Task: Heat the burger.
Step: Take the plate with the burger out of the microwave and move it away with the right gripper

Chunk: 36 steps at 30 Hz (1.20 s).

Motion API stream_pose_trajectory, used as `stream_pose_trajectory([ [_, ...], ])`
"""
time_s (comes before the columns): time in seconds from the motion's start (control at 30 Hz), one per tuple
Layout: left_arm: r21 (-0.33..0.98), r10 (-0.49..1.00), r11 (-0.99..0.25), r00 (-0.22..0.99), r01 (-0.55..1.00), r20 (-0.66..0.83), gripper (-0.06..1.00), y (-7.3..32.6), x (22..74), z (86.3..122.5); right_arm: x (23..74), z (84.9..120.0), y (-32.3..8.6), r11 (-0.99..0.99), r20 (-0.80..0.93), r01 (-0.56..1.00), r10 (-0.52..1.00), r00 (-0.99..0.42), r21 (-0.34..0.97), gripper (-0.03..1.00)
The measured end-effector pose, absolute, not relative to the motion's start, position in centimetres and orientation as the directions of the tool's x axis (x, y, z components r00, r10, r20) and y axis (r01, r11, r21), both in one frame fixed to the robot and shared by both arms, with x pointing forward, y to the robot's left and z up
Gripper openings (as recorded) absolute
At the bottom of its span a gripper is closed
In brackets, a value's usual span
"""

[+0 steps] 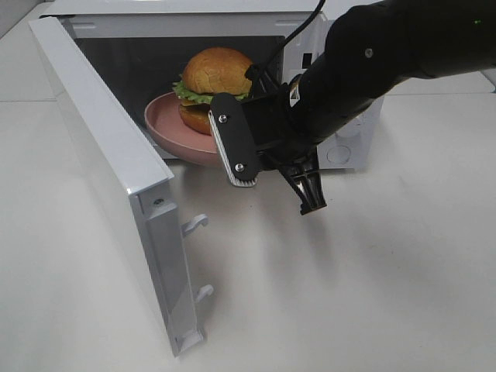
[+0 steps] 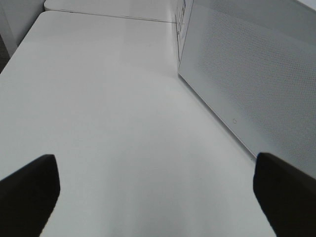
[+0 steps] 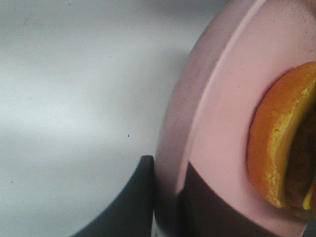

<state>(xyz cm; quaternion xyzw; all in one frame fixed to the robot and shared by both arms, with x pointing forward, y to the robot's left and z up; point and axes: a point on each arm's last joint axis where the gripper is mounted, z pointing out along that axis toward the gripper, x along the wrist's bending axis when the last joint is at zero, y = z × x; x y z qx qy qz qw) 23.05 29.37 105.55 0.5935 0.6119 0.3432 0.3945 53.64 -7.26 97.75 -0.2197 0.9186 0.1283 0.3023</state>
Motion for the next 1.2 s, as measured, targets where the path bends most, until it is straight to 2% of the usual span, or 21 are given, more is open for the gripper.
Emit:
stream_pose_trajectory([
  [0.73,0.888,0.997,0.06,0.016,0.455,-0.075,0.99,29.4,23.0,105.5,48.6,97.6,-11.2,0.862,-0.686,-0.495,-0.293,-0.666,0.113,0.1],
  [1.2,0.888,0.997,0.06,0.016,0.455,-0.075,0.99,29.4,23.0,105.5,45.1,98.8,-13.7,0.862,-0.718,-0.489,-0.257,-0.647,0.132,0.1],
])
